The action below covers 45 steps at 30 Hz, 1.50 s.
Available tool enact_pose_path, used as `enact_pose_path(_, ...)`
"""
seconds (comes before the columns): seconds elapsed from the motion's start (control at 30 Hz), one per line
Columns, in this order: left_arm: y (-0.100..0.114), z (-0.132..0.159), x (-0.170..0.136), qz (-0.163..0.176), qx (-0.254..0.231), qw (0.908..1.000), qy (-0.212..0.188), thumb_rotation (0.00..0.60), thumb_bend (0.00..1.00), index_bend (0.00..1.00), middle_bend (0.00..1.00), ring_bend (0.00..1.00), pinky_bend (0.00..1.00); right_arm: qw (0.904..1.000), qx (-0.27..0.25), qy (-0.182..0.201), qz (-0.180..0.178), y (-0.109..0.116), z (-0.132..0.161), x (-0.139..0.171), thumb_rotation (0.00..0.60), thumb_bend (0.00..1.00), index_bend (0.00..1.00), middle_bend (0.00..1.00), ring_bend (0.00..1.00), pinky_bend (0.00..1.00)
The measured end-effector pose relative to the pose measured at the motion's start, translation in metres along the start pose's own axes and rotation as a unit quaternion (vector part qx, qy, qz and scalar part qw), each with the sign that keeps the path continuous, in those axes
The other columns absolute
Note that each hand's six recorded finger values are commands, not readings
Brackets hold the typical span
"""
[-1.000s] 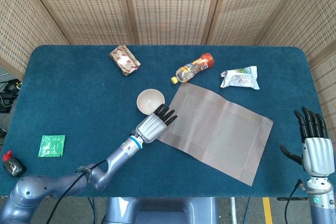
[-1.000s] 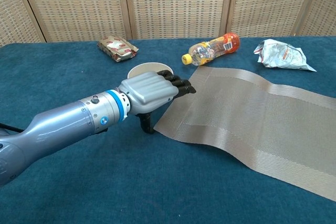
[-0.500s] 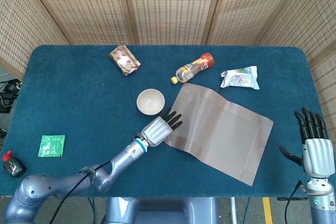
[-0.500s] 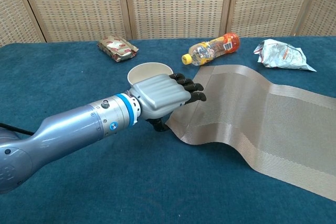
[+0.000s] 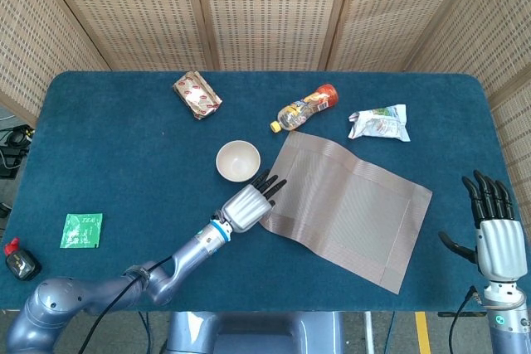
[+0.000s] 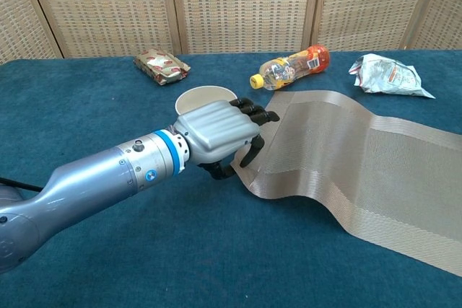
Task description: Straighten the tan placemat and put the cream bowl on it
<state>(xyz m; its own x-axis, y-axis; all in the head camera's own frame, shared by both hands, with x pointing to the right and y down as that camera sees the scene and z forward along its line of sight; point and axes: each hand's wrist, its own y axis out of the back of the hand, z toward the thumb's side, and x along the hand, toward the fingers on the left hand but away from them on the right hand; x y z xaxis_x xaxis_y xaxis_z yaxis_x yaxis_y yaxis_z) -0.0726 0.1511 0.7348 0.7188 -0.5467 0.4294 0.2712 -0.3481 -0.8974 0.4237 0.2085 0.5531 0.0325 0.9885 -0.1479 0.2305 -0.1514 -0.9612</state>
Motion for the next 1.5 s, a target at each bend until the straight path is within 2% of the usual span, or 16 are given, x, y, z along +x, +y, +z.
enact_pose_path(0.17,-0.003,-0.001,0.0,-0.001,0.002,1.0,0.003,0.6,0.47,0.56,0.0,0.0,0.0,1.0,-0.003,0.002,0.0,0.0,0.001,0.0,0.6,0.24,0.05,0.0,0.0,0.0)
enact_pose_path(0.33,-0.003,-0.003,-0.001,-0.003,0.001,1.0,0.004,0.6,0.53,0.57,0.0,0.0,0.0,1.0,-0.003,0.003,0.0,0.001,0.001,0.001,0.6,0.24,0.05,0.0,0.0,0.0)
enact_pose_path(0.67,-0.006,-0.005,-0.014,-0.006,-0.003,1.0,0.001,0.6,0.53,0.61,0.0,0.0,0.0,0.9999,-0.005,0.009,-0.002,0.002,0.004,0.002,0.6,0.24,0.05,0.0,0.0,0.0)
enact_pose_path(1.5,-0.024,-0.011,-0.103,-0.036,-0.009,0.9992,-0.014,0.6,0.53,0.63,0.0,0.0,0.0,0.9994,-0.005,0.035,-0.005,0.006,0.021,0.014,0.6,0.24,0.05,0.0,0.0,0.0)
